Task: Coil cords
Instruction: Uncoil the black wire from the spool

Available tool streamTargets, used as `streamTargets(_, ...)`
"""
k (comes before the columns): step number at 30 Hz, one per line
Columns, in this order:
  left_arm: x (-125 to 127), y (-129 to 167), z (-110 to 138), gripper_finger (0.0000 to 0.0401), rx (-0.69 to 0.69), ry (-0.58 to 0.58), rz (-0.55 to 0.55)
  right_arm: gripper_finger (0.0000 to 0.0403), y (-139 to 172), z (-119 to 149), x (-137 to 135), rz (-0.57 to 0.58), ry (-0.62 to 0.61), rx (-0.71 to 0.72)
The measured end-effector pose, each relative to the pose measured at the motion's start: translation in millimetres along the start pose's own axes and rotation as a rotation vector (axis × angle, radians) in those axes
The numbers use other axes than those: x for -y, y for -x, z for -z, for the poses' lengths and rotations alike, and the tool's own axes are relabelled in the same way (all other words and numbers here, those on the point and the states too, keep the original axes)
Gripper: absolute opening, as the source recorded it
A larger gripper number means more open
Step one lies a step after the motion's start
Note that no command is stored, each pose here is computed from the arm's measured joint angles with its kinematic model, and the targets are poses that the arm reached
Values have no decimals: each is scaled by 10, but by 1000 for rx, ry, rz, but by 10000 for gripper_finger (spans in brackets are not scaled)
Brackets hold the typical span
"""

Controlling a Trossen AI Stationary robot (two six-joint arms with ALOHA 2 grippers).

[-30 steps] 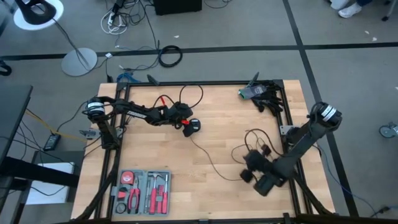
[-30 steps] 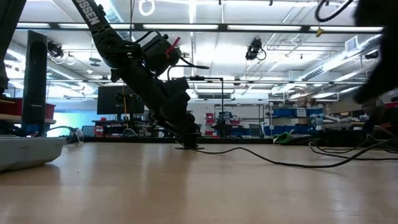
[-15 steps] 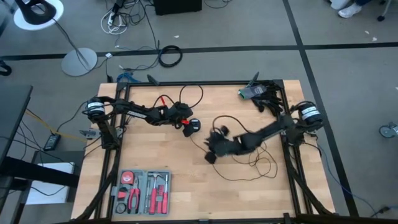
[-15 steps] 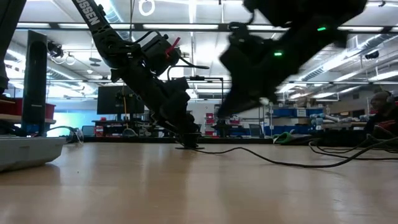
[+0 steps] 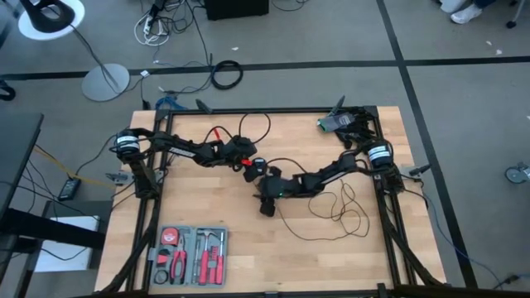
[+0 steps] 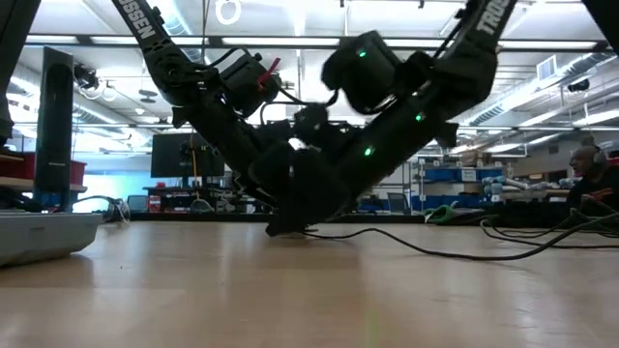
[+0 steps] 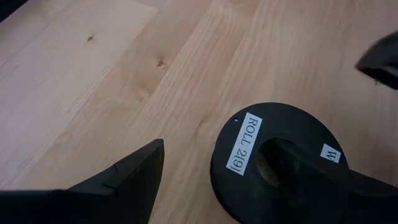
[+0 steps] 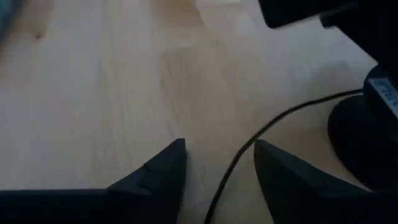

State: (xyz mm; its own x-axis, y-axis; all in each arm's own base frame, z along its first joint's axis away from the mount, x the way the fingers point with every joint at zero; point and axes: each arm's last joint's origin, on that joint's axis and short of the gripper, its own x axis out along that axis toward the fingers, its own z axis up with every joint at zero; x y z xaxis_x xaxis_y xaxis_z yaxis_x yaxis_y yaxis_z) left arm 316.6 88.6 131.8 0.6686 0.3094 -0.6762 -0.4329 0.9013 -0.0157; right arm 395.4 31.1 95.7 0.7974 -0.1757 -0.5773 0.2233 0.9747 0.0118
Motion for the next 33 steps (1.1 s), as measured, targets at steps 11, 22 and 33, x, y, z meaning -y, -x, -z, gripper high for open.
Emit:
streamTargets(11,-3,-1,2,300,-2,-1,-3,9,204,45,-263,19,-6,-279)
streamTargets(22,-9,-2,0,300,-6,4,16,2,995,448,-717,118,-116,-455)
streamTargets(33,-48,-6,48,300,-45,13,-48,1,2049,1074,-1048,126,-411,-506)
